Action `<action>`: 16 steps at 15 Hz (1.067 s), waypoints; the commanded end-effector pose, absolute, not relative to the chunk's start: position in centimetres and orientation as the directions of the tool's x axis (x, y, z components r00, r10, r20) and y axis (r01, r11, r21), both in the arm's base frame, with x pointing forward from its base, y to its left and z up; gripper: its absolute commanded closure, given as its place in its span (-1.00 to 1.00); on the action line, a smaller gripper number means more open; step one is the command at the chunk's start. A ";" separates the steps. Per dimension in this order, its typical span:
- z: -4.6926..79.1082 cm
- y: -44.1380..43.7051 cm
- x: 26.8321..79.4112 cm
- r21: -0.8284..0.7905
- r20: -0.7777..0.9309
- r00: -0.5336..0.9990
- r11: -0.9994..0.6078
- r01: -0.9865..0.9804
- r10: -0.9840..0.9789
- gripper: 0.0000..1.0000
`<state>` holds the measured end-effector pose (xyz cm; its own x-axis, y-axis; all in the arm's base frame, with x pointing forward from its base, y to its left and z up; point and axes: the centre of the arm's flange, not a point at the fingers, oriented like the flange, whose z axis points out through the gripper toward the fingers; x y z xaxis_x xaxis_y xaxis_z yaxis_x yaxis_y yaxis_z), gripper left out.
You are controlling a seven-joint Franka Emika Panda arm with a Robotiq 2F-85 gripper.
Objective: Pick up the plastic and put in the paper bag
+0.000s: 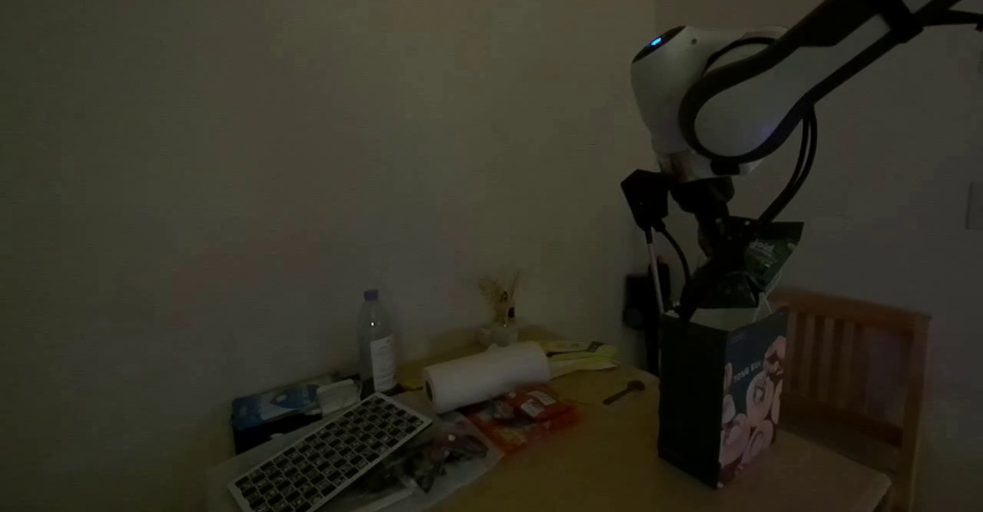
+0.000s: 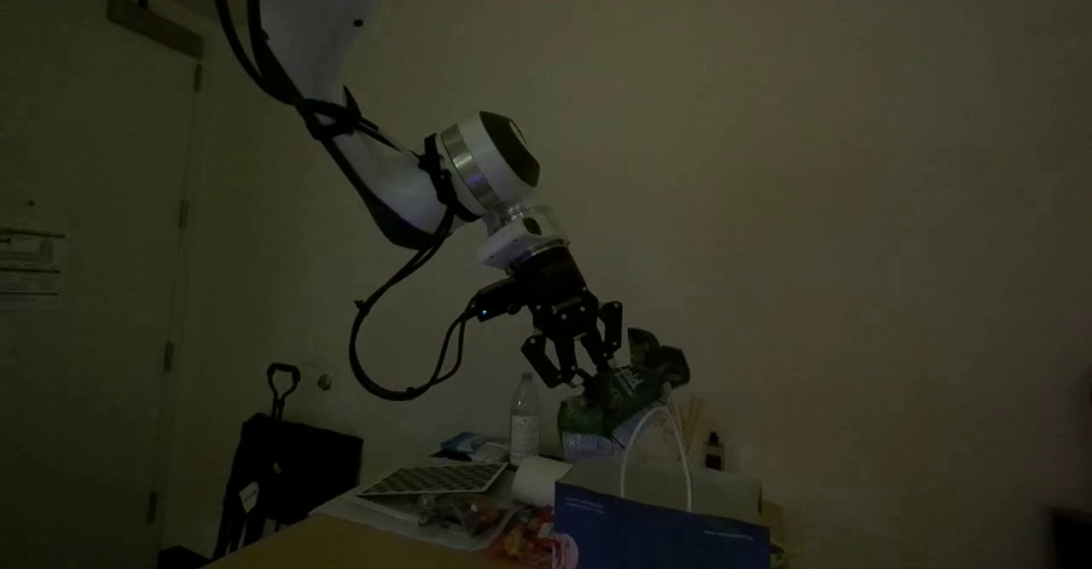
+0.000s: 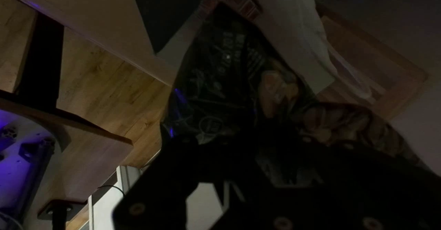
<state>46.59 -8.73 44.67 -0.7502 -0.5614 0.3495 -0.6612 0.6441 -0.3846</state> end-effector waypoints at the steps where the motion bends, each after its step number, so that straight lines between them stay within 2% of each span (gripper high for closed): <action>1: 44.5 -8.6 46.7 -0.386 0.343 -0.748 0.641 -0.664 -0.568 0.69; 4: 44.2 -7.7 47.0 -0.381 0.346 -0.735 0.628 -0.678 -0.584 0.69; 5: 44.2 -7.7 47.0 -0.381 0.346 -0.734 0.628 -0.679 -0.584 0.92; 16: 43.1 -13.2 51.2 -0.344 0.342 -0.783 0.706 -0.619 -0.520 0.92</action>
